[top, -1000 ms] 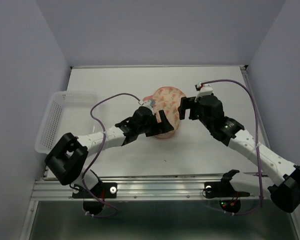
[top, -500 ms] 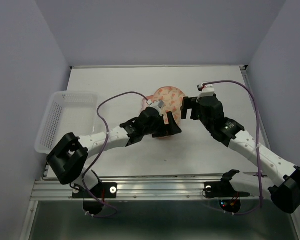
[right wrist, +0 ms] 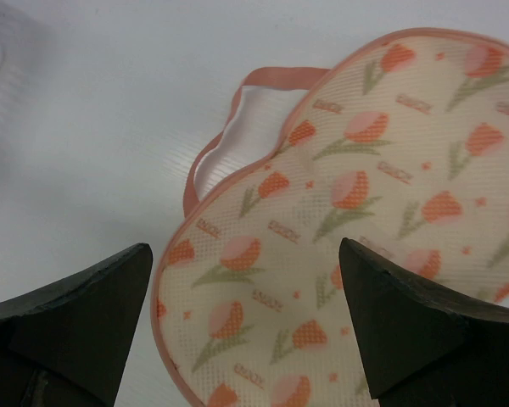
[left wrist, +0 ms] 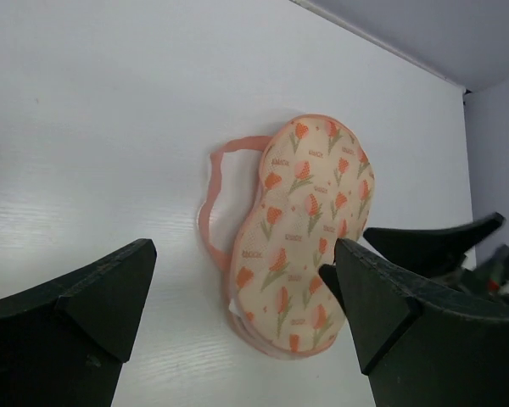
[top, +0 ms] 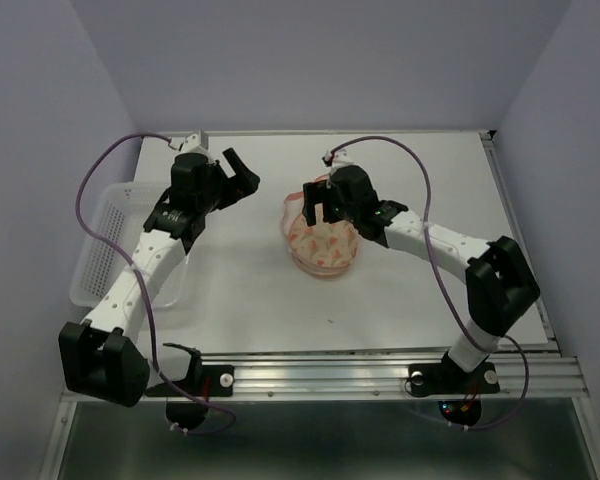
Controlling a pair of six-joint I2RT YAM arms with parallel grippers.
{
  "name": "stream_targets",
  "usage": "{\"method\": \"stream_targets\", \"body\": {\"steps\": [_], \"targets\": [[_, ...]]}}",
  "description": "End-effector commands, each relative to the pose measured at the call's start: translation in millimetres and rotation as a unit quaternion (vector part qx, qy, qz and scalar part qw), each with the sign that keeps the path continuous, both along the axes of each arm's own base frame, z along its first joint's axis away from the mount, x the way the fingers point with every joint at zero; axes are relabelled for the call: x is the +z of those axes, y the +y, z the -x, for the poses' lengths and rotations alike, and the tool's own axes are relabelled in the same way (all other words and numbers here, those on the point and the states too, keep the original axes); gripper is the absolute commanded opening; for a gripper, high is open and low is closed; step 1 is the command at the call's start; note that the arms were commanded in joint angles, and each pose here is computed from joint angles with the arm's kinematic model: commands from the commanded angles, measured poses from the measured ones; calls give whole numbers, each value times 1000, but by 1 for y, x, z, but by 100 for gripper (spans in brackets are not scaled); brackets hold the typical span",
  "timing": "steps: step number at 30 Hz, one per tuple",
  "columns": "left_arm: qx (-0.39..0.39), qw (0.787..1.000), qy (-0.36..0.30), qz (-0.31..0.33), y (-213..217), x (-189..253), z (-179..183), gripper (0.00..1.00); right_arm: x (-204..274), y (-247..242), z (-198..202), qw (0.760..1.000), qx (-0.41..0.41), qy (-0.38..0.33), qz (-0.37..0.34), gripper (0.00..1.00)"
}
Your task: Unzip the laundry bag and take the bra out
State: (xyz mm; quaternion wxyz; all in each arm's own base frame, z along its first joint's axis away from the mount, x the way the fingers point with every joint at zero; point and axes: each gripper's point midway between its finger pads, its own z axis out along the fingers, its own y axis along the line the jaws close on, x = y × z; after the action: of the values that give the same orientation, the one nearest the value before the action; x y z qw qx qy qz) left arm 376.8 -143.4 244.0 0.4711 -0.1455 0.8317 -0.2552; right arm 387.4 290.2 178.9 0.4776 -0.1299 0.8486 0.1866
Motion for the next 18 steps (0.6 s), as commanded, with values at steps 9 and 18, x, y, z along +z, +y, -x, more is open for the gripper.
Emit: {"method": "stream_targets", "body": {"steps": [9, 18], "targets": [[19, 995, -22, -92, 67, -8, 25, 99, -103, 77, 34, 993, 105, 55, 15, 96], [31, 997, -32, -64, 88, -9, 30, 99, -117, -5, 98, 988, 84, 95, 86, 95]]}}
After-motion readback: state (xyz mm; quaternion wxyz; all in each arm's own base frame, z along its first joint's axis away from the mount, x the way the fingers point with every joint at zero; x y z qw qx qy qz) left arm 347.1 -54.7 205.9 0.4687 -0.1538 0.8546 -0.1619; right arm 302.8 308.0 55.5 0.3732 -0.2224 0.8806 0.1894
